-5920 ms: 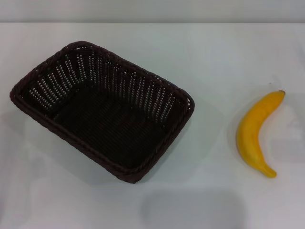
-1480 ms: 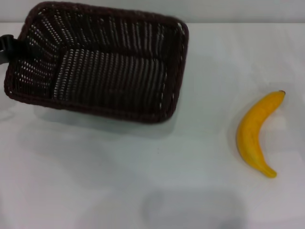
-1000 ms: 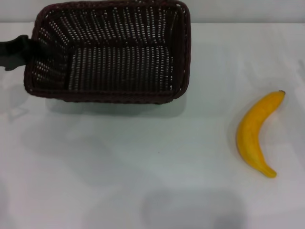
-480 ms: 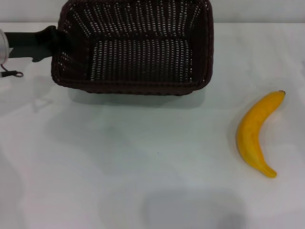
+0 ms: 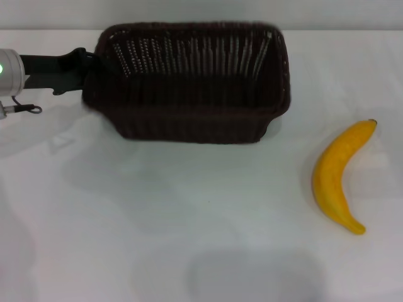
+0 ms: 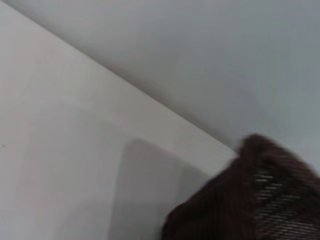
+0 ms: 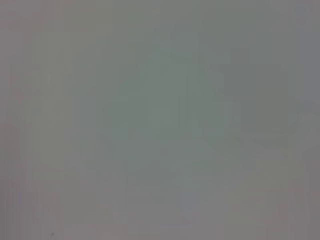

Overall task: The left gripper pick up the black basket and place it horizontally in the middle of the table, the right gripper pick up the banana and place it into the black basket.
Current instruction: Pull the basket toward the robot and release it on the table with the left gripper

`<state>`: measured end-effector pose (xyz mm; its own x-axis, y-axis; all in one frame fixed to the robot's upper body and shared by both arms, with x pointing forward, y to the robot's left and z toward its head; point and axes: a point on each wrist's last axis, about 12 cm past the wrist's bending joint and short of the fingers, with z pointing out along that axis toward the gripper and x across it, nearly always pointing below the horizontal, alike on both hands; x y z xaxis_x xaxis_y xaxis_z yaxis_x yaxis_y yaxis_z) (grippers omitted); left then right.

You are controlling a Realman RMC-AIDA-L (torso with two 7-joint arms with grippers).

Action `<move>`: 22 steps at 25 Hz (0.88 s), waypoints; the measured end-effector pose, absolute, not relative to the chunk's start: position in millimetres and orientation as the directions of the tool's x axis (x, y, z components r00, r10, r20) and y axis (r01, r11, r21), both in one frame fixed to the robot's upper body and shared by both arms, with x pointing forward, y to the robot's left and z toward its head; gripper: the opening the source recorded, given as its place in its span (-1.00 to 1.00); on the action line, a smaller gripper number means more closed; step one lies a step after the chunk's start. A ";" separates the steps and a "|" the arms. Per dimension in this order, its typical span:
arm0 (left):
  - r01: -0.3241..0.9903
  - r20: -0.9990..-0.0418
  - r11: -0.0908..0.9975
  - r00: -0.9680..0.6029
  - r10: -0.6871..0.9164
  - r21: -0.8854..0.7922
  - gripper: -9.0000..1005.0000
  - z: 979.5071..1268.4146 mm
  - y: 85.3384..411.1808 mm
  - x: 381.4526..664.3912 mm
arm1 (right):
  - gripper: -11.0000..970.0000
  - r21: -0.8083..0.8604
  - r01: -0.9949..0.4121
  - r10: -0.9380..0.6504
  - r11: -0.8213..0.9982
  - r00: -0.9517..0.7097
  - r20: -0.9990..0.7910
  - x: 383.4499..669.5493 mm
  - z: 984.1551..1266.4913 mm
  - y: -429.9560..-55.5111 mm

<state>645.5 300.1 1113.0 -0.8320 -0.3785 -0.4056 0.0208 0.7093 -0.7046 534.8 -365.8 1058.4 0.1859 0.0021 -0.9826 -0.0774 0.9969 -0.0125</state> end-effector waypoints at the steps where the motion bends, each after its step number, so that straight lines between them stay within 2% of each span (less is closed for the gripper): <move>1: 0.019 -0.405 0.709 -0.832 -0.380 -0.704 -0.35 1112.8 300.5 645.3 | 0.77 -0.013 -0.074 0.001 0.997 0.187 -0.982 533.3 1058.1 -366.9; 7: 0.029 -0.414 0.717 -0.832 -0.368 -0.697 0.16 1112.3 301.2 644.4 | 0.77 -0.011 -0.072 0.002 0.997 0.187 -0.982 531.2 1056.7 -366.1; 13: 0.072 -0.461 0.744 -0.823 -0.332 -0.664 0.38 1112.1 309.4 640.6 | 0.77 -0.006 -0.071 0.007 0.997 0.185 -0.983 530.7 1055.2 -363.4; 22: 0.213 -0.599 0.718 -0.726 -0.337 -0.663 0.71 1123.6 343.1 609.9 | 0.77 0.028 -0.071 0.040 0.997 0.182 -0.982 530.6 1053.9 -361.4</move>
